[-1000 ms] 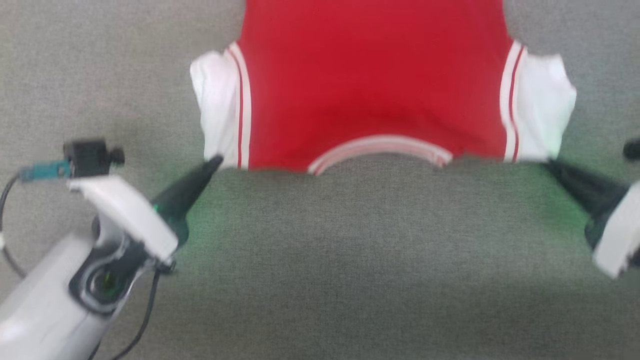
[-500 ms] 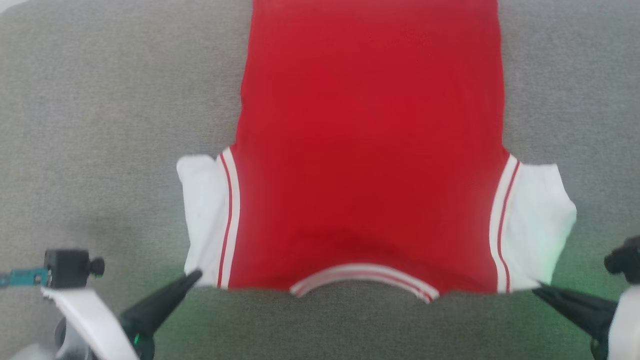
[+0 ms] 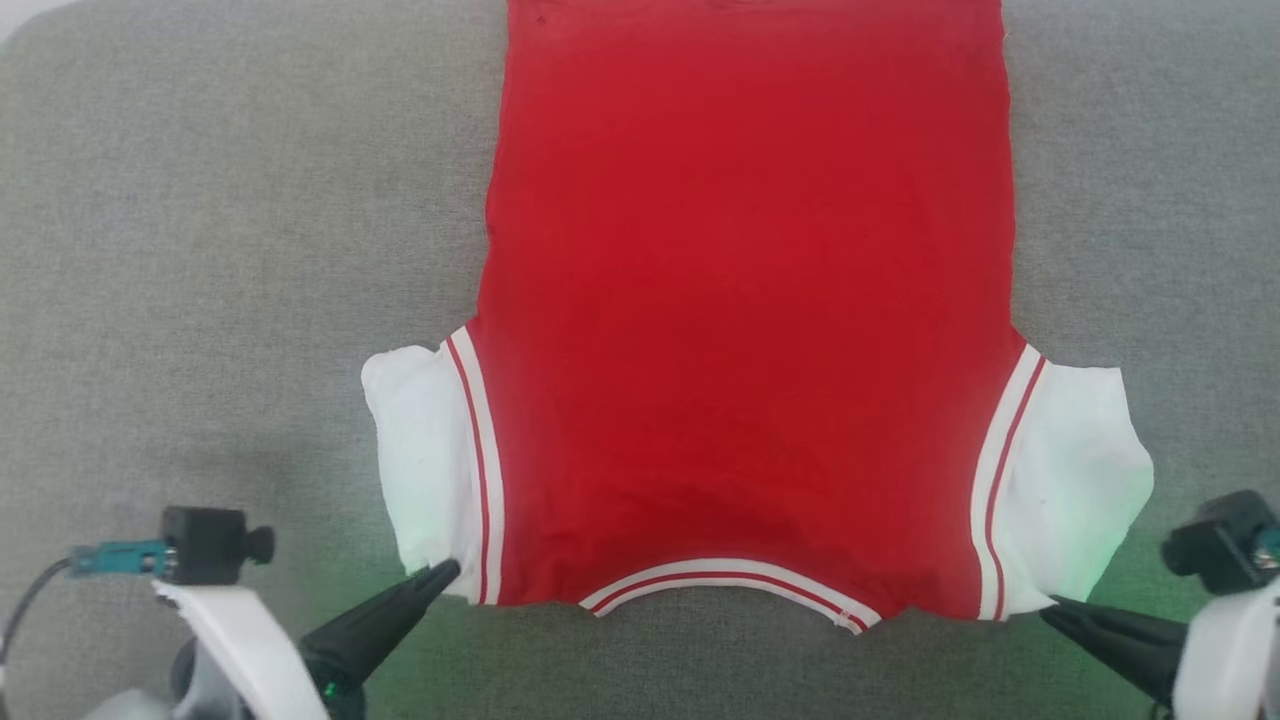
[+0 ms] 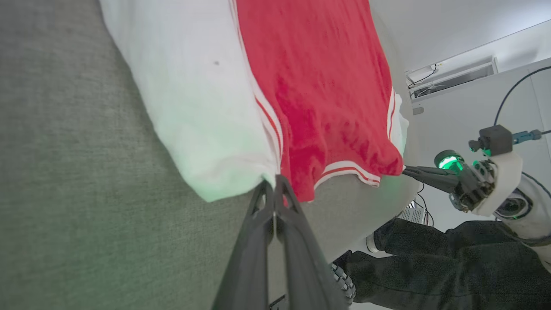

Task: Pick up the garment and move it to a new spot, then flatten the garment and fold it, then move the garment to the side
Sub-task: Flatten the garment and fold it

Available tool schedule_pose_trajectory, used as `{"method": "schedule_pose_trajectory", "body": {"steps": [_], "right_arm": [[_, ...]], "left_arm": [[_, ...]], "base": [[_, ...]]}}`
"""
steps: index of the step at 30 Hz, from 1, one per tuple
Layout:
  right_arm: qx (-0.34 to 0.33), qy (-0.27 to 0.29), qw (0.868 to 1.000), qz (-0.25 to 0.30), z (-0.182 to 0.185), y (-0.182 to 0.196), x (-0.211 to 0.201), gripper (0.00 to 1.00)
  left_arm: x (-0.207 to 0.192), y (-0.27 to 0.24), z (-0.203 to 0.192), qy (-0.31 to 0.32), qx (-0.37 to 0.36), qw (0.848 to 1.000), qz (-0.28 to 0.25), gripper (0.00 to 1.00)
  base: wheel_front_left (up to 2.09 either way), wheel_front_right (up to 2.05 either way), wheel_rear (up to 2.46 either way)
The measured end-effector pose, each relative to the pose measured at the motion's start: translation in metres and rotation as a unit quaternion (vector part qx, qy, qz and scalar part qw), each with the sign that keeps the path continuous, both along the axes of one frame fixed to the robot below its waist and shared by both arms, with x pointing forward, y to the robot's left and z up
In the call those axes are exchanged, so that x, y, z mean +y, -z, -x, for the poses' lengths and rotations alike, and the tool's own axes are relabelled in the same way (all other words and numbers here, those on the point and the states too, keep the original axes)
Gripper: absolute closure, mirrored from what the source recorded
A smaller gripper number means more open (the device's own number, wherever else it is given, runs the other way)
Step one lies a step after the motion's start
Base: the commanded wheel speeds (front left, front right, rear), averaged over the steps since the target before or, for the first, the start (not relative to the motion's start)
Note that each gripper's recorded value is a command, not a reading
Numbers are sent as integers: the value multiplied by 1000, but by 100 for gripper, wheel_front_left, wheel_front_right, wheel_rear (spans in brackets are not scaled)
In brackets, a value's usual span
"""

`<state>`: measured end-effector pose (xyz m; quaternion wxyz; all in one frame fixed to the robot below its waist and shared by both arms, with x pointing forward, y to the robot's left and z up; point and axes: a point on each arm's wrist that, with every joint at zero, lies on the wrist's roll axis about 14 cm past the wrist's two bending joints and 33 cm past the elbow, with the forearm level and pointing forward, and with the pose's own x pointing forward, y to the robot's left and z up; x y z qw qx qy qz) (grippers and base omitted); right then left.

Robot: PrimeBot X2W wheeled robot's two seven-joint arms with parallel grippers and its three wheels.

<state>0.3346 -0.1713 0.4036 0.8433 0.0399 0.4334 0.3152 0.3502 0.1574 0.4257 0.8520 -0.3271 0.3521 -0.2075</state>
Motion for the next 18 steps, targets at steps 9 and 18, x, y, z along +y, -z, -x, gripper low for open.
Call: {"method": "schedule_pose_trajectory", "body": {"steps": [9, 18], "right_arm": [[10, -12, 999, 50, 1, 27, -4, 100], [1, -6, 999, 43, -5, 32, 4, 40]], "left_arm": [[7, 48, 2, -5, 36, 998, -57, 100], [9, 63, -3, -8, 38, 997, -71, 100]], "base": [[0, 0, 0], [0, 0, 0]]}}
